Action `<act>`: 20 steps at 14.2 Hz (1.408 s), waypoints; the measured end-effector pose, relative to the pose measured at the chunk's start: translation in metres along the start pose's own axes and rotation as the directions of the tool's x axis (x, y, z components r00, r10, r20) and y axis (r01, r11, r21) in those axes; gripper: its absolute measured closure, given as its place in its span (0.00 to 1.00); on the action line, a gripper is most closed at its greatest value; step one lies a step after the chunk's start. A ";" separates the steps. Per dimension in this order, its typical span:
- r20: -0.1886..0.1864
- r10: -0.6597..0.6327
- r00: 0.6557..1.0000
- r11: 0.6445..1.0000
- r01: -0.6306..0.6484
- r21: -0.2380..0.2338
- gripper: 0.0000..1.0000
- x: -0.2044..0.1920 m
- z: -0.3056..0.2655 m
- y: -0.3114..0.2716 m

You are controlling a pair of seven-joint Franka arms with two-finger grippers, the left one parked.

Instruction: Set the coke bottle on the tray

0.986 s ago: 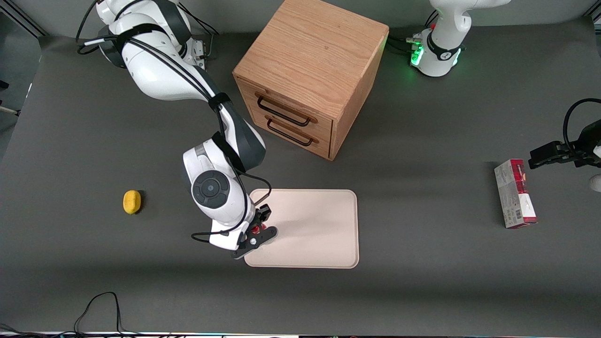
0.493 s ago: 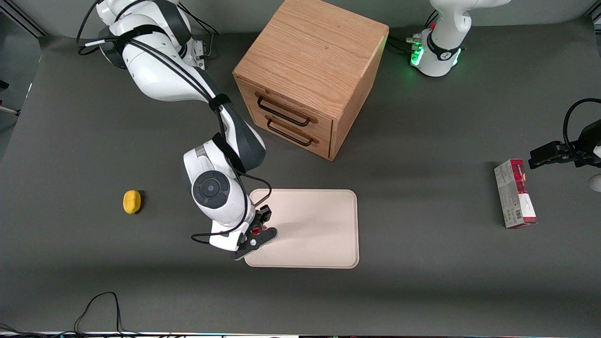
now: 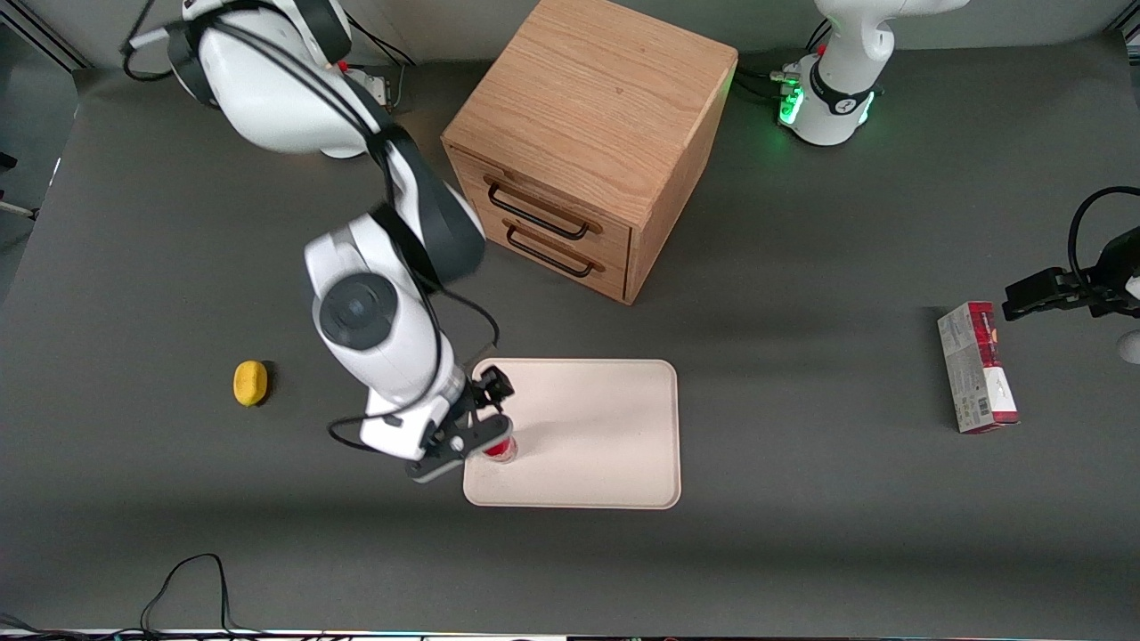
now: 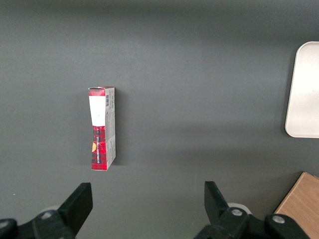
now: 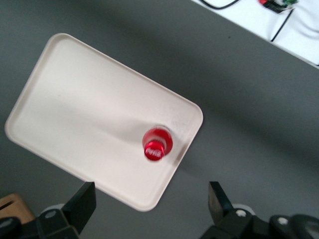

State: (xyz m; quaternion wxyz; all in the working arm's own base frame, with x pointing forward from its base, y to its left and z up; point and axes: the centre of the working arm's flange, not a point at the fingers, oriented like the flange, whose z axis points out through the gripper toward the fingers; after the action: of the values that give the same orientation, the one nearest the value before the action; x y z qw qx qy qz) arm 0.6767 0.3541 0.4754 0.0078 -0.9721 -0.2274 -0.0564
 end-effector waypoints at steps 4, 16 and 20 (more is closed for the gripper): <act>0.053 0.033 0.998 0.999 -0.032 -0.015 0.00 -0.049 -0.119 0.016; 0.141 0.429 0.892 0.903 -0.427 -0.044 0.00 -0.229 -0.165 0.254; 0.143 0.454 0.879 0.890 -0.453 -0.047 0.00 -0.238 -0.162 0.268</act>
State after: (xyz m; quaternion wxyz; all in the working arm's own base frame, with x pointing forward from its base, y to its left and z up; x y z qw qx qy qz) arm 0.5666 0.0020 0.6127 -0.0023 -0.9998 0.0067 0.0190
